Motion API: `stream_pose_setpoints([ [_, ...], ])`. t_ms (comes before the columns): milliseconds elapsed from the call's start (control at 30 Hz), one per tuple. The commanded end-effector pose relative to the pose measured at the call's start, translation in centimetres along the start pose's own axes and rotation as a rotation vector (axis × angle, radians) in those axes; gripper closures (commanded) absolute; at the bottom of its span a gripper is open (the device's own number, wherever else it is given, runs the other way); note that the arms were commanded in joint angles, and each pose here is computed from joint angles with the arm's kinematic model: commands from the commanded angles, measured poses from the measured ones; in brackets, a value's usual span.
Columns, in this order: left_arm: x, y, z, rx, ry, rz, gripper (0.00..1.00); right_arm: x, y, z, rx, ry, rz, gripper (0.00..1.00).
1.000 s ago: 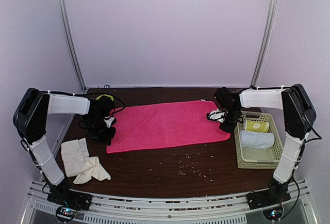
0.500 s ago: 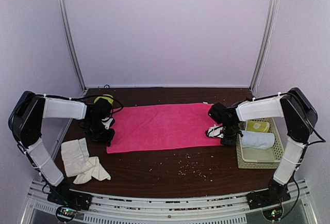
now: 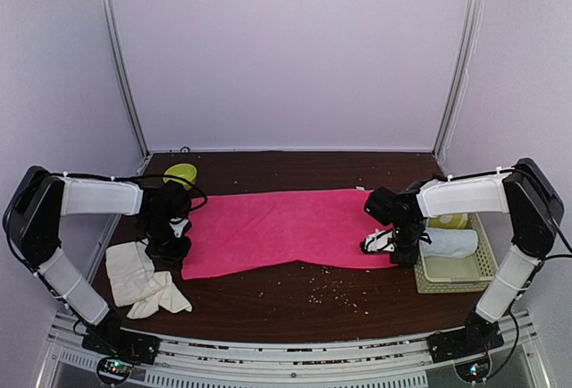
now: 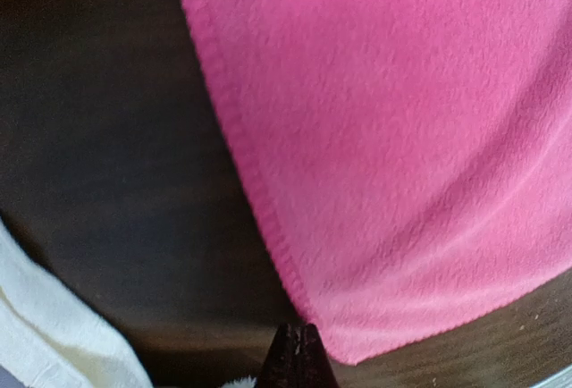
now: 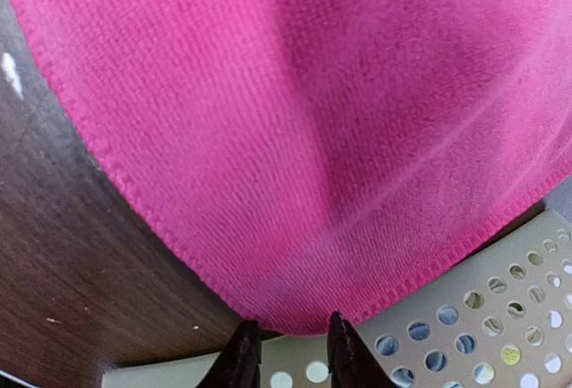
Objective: Roll the towels
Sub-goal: Move the towel to the center of the board.
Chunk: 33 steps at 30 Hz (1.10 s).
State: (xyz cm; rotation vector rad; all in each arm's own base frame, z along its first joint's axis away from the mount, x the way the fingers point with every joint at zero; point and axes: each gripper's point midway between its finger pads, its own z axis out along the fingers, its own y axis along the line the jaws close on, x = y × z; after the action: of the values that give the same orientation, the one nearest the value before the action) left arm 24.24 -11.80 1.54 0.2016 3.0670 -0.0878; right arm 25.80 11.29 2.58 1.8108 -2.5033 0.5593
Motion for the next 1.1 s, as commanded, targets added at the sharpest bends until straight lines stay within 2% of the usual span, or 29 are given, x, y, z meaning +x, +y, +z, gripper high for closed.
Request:
stream_pose_setpoints([
  [0, 0.3, 0.1, -4.0, -0.026, 0.036, 0.011, 1.0, -1.3, -1.8, -3.1, -0.008, -0.104, 0.06, 0.69],
  [133, -2.6, -0.8, -6.7, -0.006, -0.02, 0.058, 0.76, -2.4, -2.9, -5.6, -0.034, -0.188, 0.066, 0.64],
  [300, -7.5, 0.3, -8.3, -0.062, -0.104, 0.063, 0.64, -4.0, -5.6, -8.3, -0.067, -0.308, 0.131, 0.62],
  [433, -12.7, 0.4, -8.4, -0.064, -0.208, 0.073, 0.62, -6.4, -12.2, -9.9, -0.081, -0.478, 0.378, 0.63],
  [567, -16.6, -1.3, -8.5, 0.018, -0.36, 0.102, 0.49, -7.9, -18.2, -9.3, -0.165, -0.613, 0.62, 0.64],
  [733, -20.4, -1.2, -7.9, 0.043, -0.441, 0.051, 0.47, -8.5, -23.1, -6.6, -0.19, -0.659, 0.832, 0.64],
  [1067, -22.0, 0.3, -4.4, 0.033, -0.423, -0.041, 0.52, -10.7, -26.8, 0.7, -0.165, -0.552, 0.969, 0.66],
])
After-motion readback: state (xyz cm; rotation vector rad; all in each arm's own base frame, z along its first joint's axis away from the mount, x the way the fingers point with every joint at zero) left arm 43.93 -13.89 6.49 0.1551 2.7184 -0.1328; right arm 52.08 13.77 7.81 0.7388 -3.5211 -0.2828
